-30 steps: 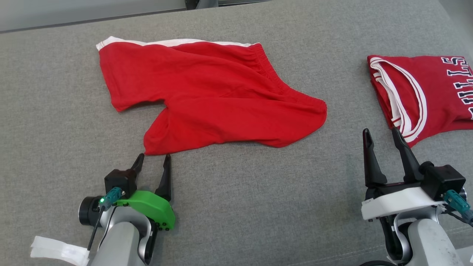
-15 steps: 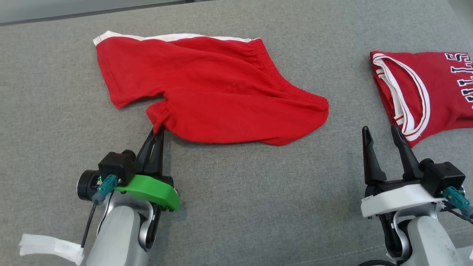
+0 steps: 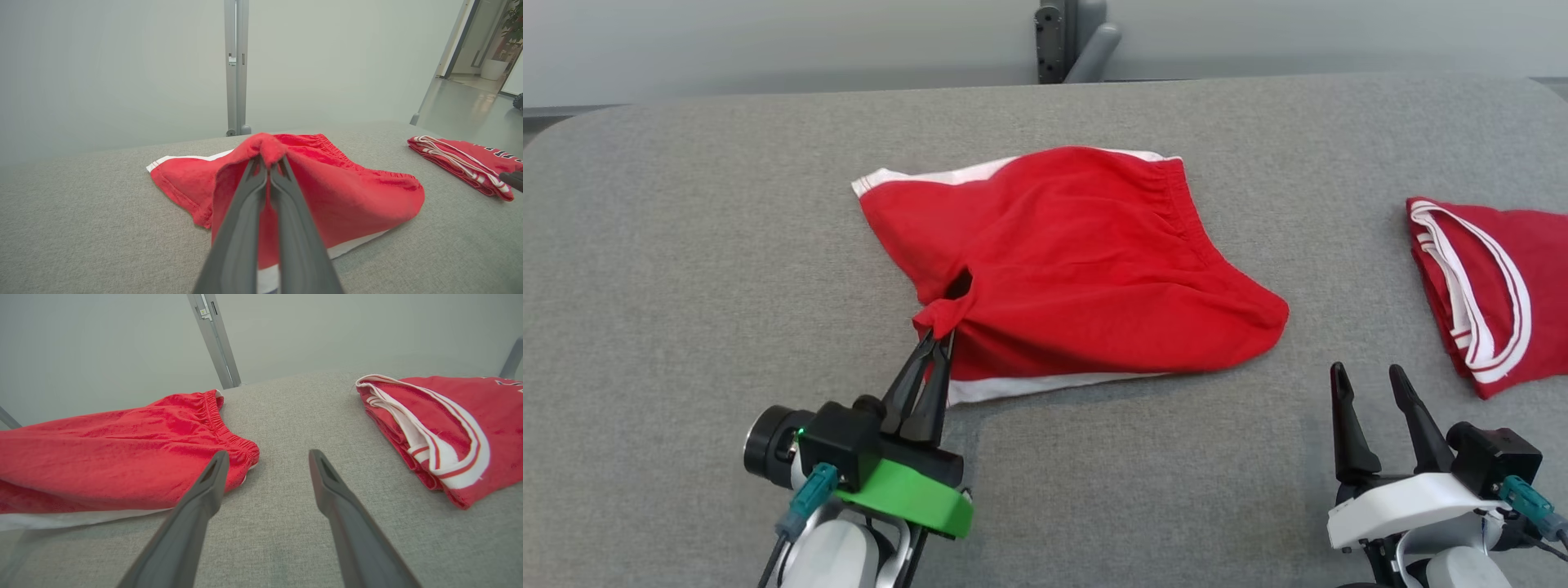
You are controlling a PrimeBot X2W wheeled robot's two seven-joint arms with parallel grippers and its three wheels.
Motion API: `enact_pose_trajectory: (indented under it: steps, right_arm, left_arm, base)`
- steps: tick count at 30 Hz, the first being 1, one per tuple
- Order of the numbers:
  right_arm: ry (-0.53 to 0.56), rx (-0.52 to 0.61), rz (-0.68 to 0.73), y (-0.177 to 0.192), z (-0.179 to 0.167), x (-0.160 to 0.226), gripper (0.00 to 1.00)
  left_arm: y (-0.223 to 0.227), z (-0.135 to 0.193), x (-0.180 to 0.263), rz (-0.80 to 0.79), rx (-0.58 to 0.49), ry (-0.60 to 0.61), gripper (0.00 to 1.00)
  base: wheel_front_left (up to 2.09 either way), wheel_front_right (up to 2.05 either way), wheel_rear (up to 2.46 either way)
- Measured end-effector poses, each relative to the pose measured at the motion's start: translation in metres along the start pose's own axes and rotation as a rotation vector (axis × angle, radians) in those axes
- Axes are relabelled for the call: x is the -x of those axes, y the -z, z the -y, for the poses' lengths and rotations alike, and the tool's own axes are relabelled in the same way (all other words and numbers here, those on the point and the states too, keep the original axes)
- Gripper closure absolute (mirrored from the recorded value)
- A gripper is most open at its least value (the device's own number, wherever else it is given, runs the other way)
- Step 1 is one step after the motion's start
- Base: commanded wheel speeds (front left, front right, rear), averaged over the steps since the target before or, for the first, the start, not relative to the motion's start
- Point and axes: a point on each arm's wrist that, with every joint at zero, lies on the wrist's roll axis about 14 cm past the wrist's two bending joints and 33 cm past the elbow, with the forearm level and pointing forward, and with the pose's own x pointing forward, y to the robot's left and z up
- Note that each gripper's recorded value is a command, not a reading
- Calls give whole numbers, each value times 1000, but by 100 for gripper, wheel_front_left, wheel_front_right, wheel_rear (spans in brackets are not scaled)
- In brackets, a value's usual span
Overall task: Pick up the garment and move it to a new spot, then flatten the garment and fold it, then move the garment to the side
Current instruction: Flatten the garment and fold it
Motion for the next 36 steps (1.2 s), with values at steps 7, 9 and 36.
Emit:
enact_pose_trajectory:
  steps: [7,9,36]
  right_arm:
    - [-88,-19,8,-2,-31,-9,0]
    - [-99,-20,11,-3,-34,-13,0]
    - [72,57,-31,9,32,-15,0]
  left_arm:
    - [-12,-7,23,20,-31,-42,100]
    - [1,-17,24,-21,-39,-66,100]
    - [97,-114,-62,-325,-142,-280,43]
  base:
    - [0,0,0]
    - [0,0,0]
    - [0,0,0]
